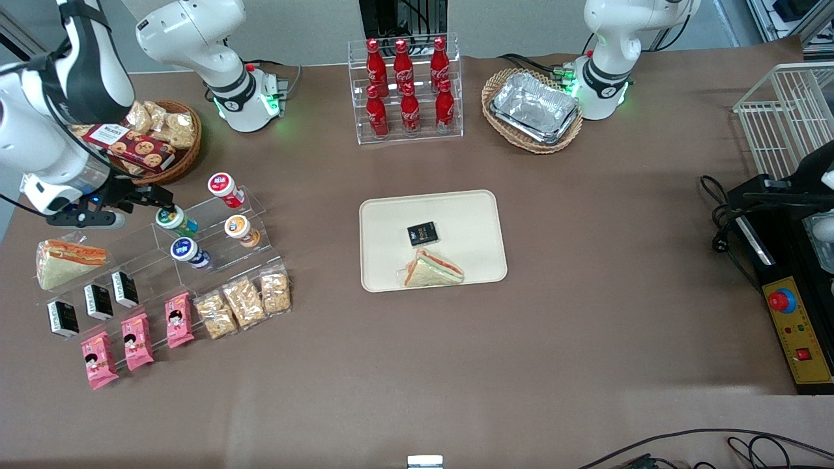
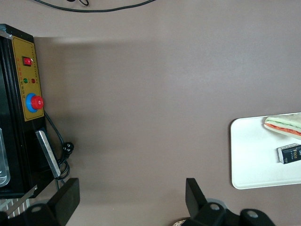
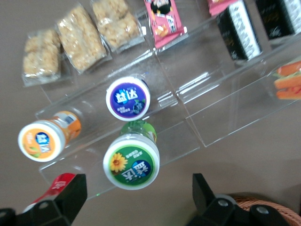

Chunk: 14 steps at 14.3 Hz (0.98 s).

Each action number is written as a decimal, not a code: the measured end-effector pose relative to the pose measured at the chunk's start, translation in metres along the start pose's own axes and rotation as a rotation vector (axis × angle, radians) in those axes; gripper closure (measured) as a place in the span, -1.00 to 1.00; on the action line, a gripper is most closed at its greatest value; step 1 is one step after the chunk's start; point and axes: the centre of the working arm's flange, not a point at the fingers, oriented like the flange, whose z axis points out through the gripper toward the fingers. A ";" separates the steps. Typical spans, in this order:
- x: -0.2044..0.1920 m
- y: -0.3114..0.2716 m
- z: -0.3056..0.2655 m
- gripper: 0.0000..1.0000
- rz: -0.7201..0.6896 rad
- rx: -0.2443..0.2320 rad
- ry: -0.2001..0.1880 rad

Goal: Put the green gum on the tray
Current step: 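Move the right gripper over the green-lidded gum jar on the rack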

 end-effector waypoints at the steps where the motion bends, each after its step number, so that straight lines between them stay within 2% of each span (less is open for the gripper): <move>1: -0.003 0.000 0.009 -1.00 0.001 0.002 -0.006; 10: -0.011 -0.007 0.041 -0.93 -0.006 0.005 -0.002; 14: -0.010 -0.007 0.043 -0.15 0.002 0.002 -0.003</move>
